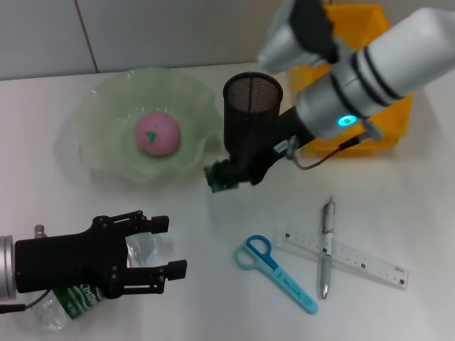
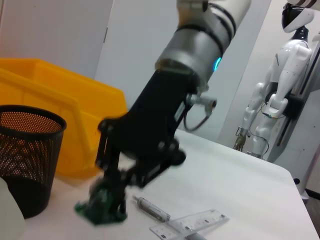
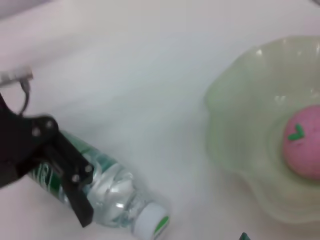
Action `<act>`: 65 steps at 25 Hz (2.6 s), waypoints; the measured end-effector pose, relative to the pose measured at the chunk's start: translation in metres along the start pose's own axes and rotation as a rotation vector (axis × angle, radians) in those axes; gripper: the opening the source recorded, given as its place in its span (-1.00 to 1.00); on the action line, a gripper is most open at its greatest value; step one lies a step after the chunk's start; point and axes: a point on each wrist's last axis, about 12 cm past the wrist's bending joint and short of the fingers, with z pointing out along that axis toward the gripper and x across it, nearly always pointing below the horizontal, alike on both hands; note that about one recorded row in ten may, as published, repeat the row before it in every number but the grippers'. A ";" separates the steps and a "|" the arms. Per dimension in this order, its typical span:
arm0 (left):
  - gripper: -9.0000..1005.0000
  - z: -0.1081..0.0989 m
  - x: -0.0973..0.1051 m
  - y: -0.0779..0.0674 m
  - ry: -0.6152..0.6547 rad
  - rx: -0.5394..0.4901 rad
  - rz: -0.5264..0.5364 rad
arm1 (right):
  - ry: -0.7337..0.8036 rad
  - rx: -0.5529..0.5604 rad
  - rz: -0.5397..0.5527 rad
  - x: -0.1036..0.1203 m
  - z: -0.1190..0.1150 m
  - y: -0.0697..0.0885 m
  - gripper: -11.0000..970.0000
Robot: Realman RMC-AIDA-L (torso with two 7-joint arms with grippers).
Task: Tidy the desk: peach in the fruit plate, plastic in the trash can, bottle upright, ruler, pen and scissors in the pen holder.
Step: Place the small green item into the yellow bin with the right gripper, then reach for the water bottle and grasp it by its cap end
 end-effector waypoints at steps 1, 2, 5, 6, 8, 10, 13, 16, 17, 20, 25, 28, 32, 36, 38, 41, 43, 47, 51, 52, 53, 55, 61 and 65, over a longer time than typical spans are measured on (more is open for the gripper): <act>0.71 0.000 0.000 0.000 -0.001 0.000 0.000 | -0.041 0.009 0.021 0.003 -0.012 -0.002 -0.83; 0.71 0.000 0.000 0.000 -0.002 0.000 0.001 | -0.041 0.009 0.021 0.003 -0.012 -0.002 -0.83; 0.71 0.000 0.000 0.000 -0.003 0.001 0.003 | -0.139 0.042 0.069 0.011 -0.033 -0.007 -0.82; 0.71 0.000 0.000 0.000 -0.003 0.002 0.003 | -0.174 0.045 0.082 0.013 -0.038 -0.008 -0.82; 0.71 0.001 0.000 0.000 -0.004 0.002 0.004 | -0.258 0.046 0.107 0.019 -0.049 -0.010 -0.82; 0.71 0.001 -0.001 0.000 -0.004 0.003 0.007 | -0.346 0.048 0.128 0.025 -0.059 -0.011 -0.82; 0.71 0.002 -0.002 0.000 -0.004 0.006 0.011 | -0.465 0.076 0.160 0.039 -0.074 -0.016 -0.82; 0.71 0.003 -0.003 0.001 -0.005 0.008 0.013 | -0.578 0.115 0.189 0.054 -0.088 -0.021 -0.82; 0.71 0.003 -0.003 0.001 -0.005 0.008 0.013 | -0.604 0.126 0.197 0.059 -0.091 -0.022 -0.82; 0.71 0.005 -0.004 0.001 -0.005 0.009 0.016 | -0.695 0.185 0.229 0.076 -0.103 -0.028 -0.82; 0.71 0.005 -0.004 0.002 -0.005 0.007 0.020 | -0.825 0.314 0.293 0.109 -0.119 -0.040 -0.82; 0.71 0.005 -0.005 0.002 -0.004 0.006 0.022 | -0.855 0.405 0.327 0.125 -0.119 -0.047 -0.82; 0.71 0.005 -0.005 0.002 -0.004 0.005 0.027 | -0.838 0.502 0.364 0.139 -0.113 -0.056 -0.81; 0.71 0.005 -0.006 0.003 -0.011 -0.001 0.030 | -0.809 0.576 0.390 0.145 -0.108 -0.063 -0.78; 0.71 0.005 -0.006 0.003 -0.011 0.000 0.030 | -0.805 0.582 0.390 0.145 -0.108 -0.064 -0.70; 0.71 0.005 -0.006 0.003 -0.011 0.000 0.030 | -0.799 0.586 0.391 0.143 -0.105 -0.065 -0.51; 0.71 0.005 -0.006 0.003 -0.011 0.000 0.030 | -0.797 0.587 0.390 0.142 -0.105 -0.066 -0.38; 0.71 0.005 -0.006 0.003 -0.010 0.000 0.031 | -0.796 0.591 0.393 0.142 -0.105 -0.066 -0.11; 0.71 0.005 -0.006 0.003 -0.009 0.000 0.031 | -0.798 0.593 0.393 0.142 -0.105 -0.067 0.13; 0.71 0.005 -0.006 0.003 -0.009 0.000 0.032 | -0.798 0.593 0.393 0.142 -0.105 -0.067 0.18; 0.71 0.005 -0.006 0.003 -0.009 0.000 0.032 | -0.799 0.594 0.393 0.142 -0.105 -0.067 0.23; 0.71 0.005 -0.006 0.003 -0.009 0.000 0.031 | -0.800 0.595 0.393 0.142 -0.106 -0.067 0.33; 0.71 0.005 -0.007 0.003 -0.012 0.002 0.034 | -0.833 0.585 0.393 0.141 -0.108 -0.065 0.43; 0.71 0.005 -0.007 0.003 -0.015 0.002 0.036 | -0.865 0.542 0.379 0.138 -0.108 -0.060 0.43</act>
